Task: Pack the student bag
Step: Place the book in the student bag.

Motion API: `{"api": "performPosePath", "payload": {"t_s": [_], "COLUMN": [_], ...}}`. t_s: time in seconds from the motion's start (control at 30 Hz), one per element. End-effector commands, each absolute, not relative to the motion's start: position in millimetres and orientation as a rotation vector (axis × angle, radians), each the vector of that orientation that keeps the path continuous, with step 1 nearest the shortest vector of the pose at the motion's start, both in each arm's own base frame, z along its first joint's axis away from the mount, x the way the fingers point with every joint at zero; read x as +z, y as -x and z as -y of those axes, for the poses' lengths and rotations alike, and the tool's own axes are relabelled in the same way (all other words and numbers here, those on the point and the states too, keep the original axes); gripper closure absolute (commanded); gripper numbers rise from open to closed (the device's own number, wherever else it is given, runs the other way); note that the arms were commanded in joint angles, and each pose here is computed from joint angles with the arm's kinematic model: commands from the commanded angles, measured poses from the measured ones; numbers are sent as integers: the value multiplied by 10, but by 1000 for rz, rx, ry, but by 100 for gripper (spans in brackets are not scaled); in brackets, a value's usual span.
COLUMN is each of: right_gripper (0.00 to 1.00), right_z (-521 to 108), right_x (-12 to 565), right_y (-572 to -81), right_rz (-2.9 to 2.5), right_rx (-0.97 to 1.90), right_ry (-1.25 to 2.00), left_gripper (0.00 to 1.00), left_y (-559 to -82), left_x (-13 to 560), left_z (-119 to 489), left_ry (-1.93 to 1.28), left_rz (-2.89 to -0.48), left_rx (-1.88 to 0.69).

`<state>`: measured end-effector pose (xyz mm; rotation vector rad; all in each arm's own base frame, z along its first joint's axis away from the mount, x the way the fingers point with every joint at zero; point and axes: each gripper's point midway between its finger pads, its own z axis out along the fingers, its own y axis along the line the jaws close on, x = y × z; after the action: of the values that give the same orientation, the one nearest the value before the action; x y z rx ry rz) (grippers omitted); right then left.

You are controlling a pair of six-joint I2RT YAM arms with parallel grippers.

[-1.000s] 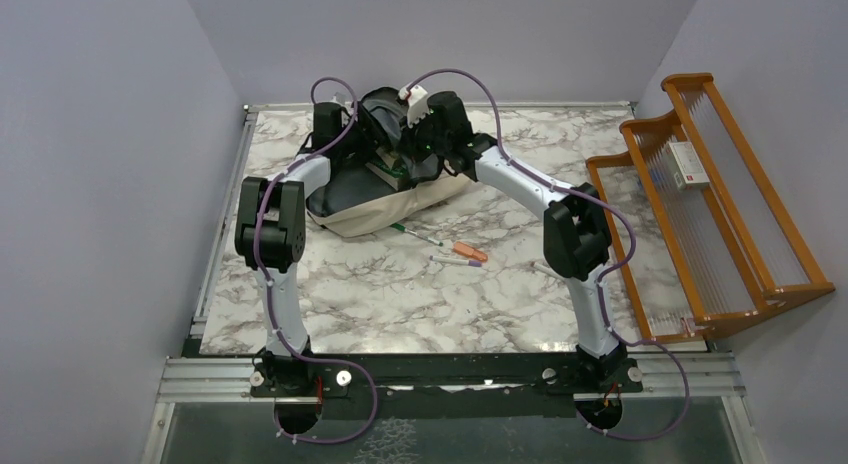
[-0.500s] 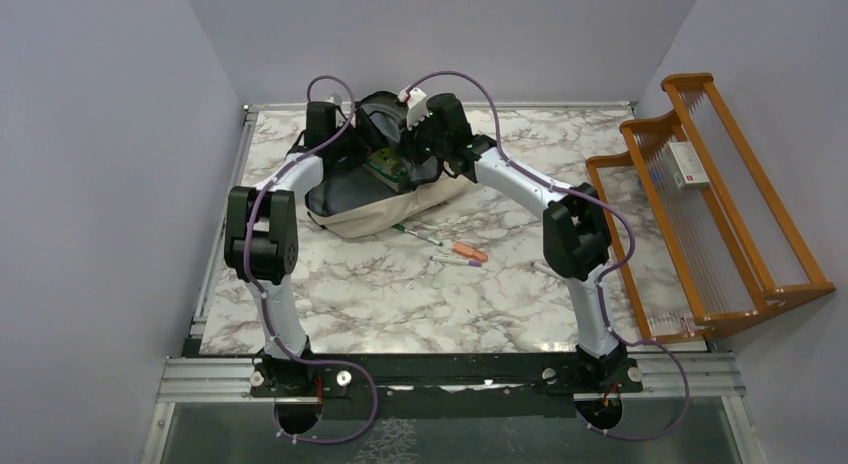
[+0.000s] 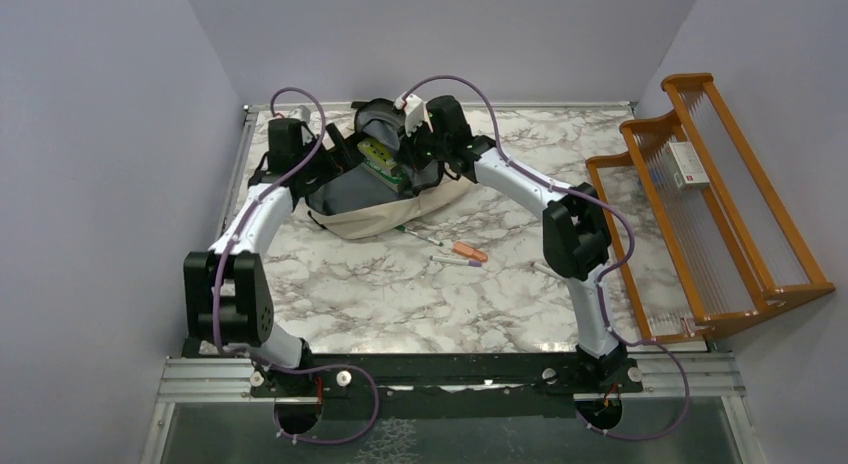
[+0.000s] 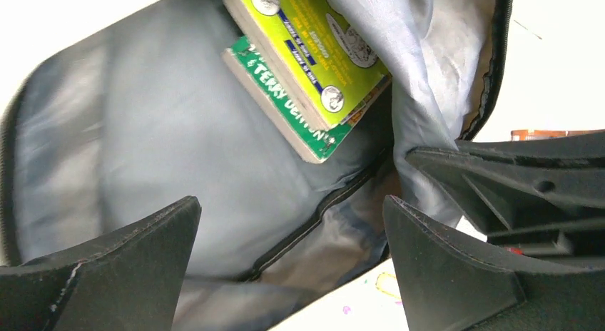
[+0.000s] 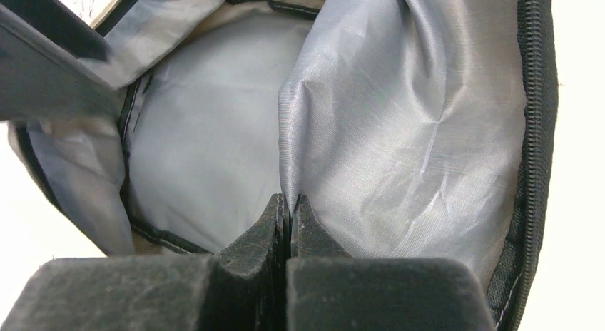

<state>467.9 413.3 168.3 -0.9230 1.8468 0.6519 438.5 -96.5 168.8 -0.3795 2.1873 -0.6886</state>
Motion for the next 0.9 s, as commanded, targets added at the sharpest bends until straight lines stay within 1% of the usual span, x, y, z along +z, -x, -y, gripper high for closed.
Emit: {"api": "performPosePath", "payload": {"t_s": [0.0,0.17,0.27,0.43,0.6,0.87], "right_gripper": [97,94,88,78,77,77], "right_z": [-4240,-4260,-4266,-4295,-4308,-4282], "right_x": [1706,1439,1375,1455,1498,1410], "right_y": [-4443,-4317,-4258,-4190,-4166,-4147], "right_rz": [-1807,-1858,-1872,-1855,-1846,-1863], "right_rx": [747,705,712,759,778,773], "right_ry": [1109,1242,1256,1231,1224,1222], "left_gripper": [1,1,1,1,2,10], "left_y": [-4032,-3684,-3571,-3534,-3580,-3760], "left_x": [1724,1686,1587,1369,1192,1134], "left_z": [336,-75,-208,-247,-174,-59], "left_ry": [483,604,656,696,701,697], "left_rz": [-2186,-2176,-2181,-2232,-2264,-2238], "left_rx": [-458,-319,-245,-228,-284,-393]}}
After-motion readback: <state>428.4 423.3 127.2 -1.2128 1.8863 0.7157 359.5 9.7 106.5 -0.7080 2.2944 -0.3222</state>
